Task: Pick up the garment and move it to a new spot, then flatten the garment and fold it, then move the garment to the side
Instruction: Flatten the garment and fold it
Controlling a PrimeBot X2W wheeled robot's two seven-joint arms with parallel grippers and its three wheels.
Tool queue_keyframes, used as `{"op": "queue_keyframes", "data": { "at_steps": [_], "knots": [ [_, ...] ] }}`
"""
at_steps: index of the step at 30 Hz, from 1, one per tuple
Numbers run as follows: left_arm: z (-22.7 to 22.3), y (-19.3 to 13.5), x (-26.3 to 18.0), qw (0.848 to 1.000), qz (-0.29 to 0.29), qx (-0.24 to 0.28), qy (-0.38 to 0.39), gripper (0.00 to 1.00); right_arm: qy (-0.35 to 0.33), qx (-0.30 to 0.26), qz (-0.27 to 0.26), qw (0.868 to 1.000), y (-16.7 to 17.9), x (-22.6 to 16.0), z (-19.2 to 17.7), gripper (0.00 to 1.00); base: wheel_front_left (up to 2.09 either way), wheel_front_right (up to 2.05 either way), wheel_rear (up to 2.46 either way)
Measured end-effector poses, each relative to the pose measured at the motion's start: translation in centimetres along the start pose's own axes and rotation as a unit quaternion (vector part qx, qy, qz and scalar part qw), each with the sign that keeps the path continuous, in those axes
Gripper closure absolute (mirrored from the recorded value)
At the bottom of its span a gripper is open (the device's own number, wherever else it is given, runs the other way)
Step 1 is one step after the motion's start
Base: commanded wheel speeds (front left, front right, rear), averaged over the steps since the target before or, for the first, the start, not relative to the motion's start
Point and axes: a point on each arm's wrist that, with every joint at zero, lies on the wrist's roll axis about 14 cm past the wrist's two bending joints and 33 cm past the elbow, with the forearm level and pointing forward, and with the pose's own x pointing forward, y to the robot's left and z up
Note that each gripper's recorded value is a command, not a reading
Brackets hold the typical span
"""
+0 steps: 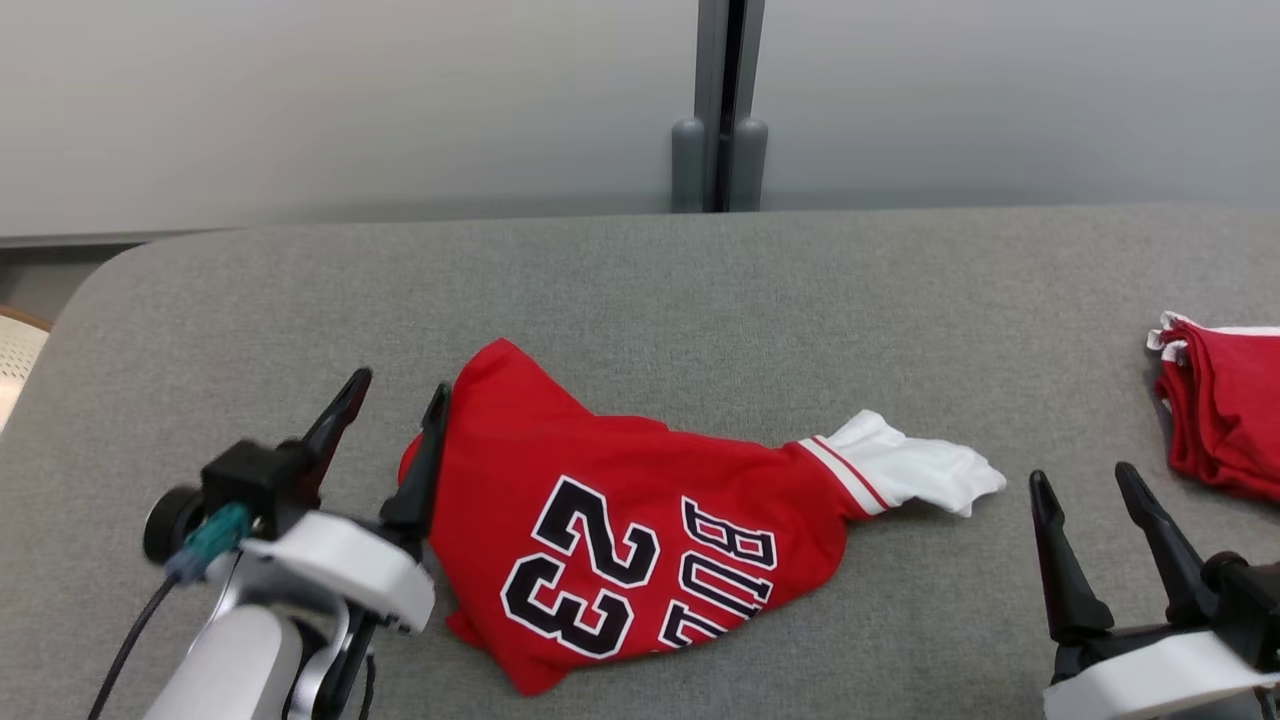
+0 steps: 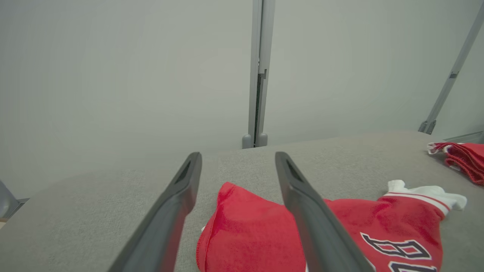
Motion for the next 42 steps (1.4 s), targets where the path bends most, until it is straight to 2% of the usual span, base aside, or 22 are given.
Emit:
{"op": "queue_keyframes", "data": {
  "at_steps": [5, 12, 21, 22, 23, 30, 35, 42],
  "knots": [
    [-1.5, -2.2, 5.9, 0.997, -0.059, 0.003, 0.039, 0.00, 0.009, -0.001, 0.001, 1.000, -0.1, 2.1, -0.6, 0.00, 0.00, 0.00, 0.00],
    [-8.4, -1.1, 11.7, 0.986, -0.067, 0.005, 0.155, 0.00, 0.039, 0.007, -0.005, 0.999, -0.8, 4.5, -3.3, 0.00, 0.00, 0.00, 0.00],
    [-17.4, 0.2, 13.4, 0.949, -0.051, -0.001, 0.310, 0.00, 0.075, 0.011, -0.040, 0.996, -3.2, 5.0, -6.4, 0.00, 0.00, 0.00, 0.00],
    [-17.5, -0.1, 13.7, 0.949, -0.055, -0.003, 0.312, 0.87, 0.077, 0.011, -0.043, 0.996, -3.3, 4.9, -6.6, 0.00, 0.00, 0.00, 0.00],
    [-17.5, -0.4, 13.9, 0.947, -0.059, -0.002, 0.315, 1.00, 0.076, 0.011, -0.045, 0.996, -3.5, 5.0, -6.6, 0.00, 0.00, 0.00, 0.00],
    [-17.3, -1.2, 13.7, 0.944, -0.074, -0.003, 0.321, 1.00, 0.076, 0.006, -0.061, 0.995, -4.8, 5.3, -6.4, 0.00, 0.00, 0.00, 0.00],
    [-16.1, -0.2, 13.7, 0.948, -0.070, 0.002, 0.311, 1.00, 0.079, -0.008, -0.045, 0.996, -5.4, 6.6, -6.0, 0.00, 0.00, 0.00, 0.00],
    [-15.1, 0.3, 13.6, 0.951, -0.073, 0.001, 0.299, 1.00, 0.152, -0.009, -0.005, 0.988, -4.7, 7.8, -8.9, 0.00, 0.00, 0.00, 0.00]
  ]
}}
